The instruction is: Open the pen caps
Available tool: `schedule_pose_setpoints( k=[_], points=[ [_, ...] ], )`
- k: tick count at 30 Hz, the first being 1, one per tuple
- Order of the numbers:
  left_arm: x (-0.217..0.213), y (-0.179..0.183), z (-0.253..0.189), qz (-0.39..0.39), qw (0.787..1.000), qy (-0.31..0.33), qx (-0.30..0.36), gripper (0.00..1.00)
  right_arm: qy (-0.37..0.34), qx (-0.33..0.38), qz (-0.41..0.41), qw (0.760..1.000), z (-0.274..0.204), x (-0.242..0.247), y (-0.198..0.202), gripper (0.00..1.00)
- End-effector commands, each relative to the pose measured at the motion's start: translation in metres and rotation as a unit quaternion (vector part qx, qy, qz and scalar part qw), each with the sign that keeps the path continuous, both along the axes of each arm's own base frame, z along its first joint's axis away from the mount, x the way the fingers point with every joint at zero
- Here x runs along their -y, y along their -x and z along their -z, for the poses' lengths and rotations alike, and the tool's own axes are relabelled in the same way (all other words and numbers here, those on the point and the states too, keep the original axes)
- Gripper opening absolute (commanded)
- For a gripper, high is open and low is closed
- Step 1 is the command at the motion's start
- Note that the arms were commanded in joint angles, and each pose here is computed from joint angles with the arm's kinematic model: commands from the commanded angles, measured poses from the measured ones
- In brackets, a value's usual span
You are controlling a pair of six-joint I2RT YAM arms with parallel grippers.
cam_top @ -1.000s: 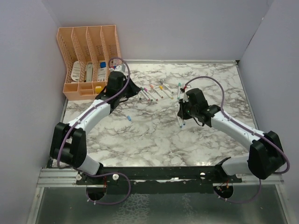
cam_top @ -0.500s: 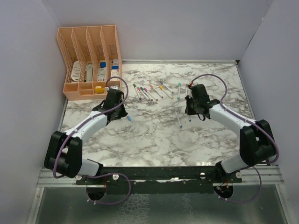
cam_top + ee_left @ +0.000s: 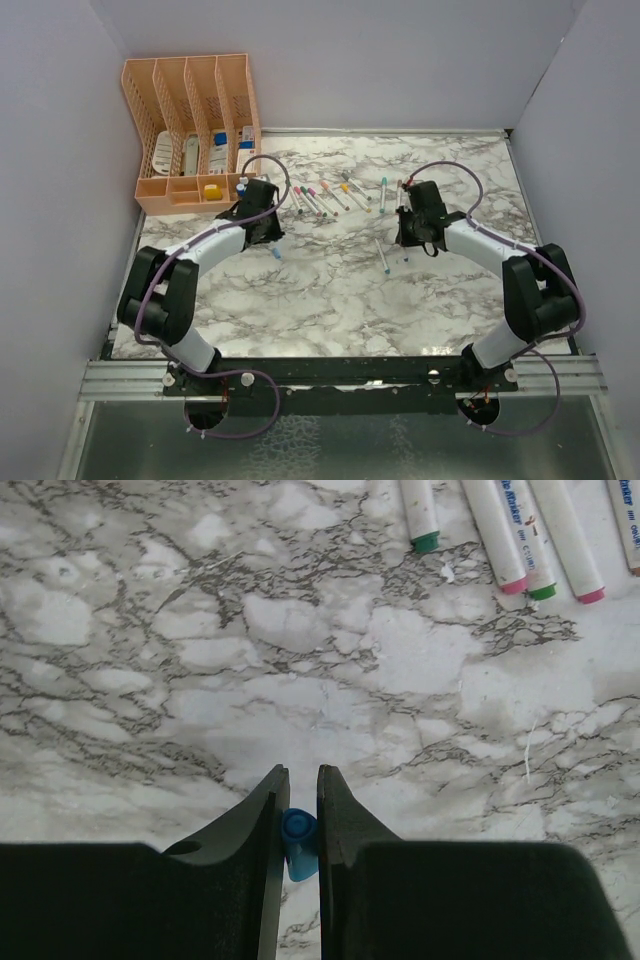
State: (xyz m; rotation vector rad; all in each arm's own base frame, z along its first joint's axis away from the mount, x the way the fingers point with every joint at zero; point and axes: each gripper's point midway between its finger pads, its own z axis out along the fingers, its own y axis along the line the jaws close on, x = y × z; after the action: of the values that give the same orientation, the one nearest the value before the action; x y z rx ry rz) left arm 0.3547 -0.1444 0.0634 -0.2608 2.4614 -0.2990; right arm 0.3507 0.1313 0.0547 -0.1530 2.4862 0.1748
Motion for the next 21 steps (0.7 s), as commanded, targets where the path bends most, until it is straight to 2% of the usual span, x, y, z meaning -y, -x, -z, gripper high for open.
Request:
schedule_pose_setpoints(
  k=[1,9,21],
  points=[
    [0.024,-0.018,0.0,0.025,1.0,0.011,0.007,0.0,-0.022,0.003,-0.006,1.0,0.004,-0.009,-0.005,0.01],
    [0.043,-0.02,0.028,0.045,0.999,0.003,-0.027,0.0,-0.03,-0.008,-0.01,0.999,0.011,-0.012,0.0,0.01],
    [0.032,-0.02,0.049,0.04,0.998,-0.027,-0.046,0.0,-0.03,-0.017,-0.01,0.999,0.017,-0.011,0.006,0.01]
  ],
)
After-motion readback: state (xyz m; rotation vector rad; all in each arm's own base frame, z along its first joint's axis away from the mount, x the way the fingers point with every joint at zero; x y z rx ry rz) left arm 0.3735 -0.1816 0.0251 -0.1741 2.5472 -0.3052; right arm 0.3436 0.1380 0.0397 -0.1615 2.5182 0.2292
